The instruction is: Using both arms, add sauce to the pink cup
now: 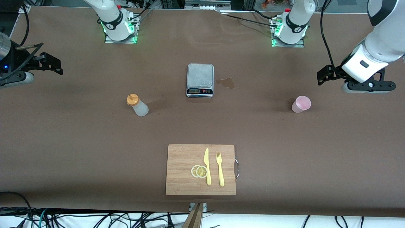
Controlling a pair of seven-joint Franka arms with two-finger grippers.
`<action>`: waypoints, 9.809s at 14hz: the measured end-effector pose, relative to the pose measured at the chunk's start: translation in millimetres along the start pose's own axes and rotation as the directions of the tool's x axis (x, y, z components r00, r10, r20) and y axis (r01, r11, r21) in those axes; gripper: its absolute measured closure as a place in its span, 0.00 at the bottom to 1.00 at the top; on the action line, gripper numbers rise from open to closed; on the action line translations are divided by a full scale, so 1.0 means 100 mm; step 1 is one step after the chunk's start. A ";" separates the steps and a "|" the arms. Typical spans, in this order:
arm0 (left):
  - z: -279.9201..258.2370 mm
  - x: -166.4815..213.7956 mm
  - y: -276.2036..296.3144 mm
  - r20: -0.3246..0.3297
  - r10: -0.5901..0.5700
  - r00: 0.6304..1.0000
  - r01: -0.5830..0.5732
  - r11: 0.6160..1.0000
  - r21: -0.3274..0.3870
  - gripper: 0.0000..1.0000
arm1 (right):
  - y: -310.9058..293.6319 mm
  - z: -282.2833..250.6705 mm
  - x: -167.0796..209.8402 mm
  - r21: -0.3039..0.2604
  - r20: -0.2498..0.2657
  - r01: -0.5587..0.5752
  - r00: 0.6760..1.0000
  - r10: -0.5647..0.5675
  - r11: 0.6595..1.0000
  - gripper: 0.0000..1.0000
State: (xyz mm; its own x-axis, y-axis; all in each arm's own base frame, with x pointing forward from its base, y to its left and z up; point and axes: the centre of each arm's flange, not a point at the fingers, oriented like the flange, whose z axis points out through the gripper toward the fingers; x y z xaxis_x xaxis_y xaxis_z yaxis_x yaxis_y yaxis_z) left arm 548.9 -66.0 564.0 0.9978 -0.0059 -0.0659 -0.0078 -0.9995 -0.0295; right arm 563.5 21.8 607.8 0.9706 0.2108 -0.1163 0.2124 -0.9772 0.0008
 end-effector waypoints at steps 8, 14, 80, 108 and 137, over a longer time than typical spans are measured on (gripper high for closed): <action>0.01 0.00 0.00 0.001 -0.001 1.000 0.001 1.000 0.000 0.00 | -0.01 0.00 0.00 0.001 -0.001 -0.006 1.000 0.006 1.000 0.00; 0.01 0.00 0.00 0.001 -0.001 1.000 0.001 1.000 0.000 0.00 | -0.02 0.00 0.01 0.000 -0.001 -0.004 1.000 0.004 1.000 0.00; 2.13 -0.71 2.08 0.044 0.049 0.998 -0.048 0.998 -0.041 0.96 | -0.01 -0.01 0.05 -0.004 -0.029 -0.007 1.000 0.006 1.000 0.00; 0.96 -0.59 3.21 0.152 -0.165 0.975 0.157 0.986 0.062 0.00 | 0.08 0.05 0.06 -0.001 -0.014 -0.021 1.000 0.021 1.000 0.00; 0.13 -0.01 -0.02 0.041 0.080 0.996 -0.079 0.996 -0.039 0.00 | -0.08 0.03 0.11 0.018 -0.035 0.006 0.999 -0.005 1.000 0.00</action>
State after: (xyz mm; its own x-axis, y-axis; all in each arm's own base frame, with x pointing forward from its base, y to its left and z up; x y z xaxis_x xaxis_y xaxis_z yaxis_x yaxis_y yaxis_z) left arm 547.0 -63.5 551.5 0.9904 -0.0848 -0.1094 -0.0837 -0.9964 0.0144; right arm 572.0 31.7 603.6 0.9728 0.2169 -0.0810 0.2162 -0.9762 -0.0173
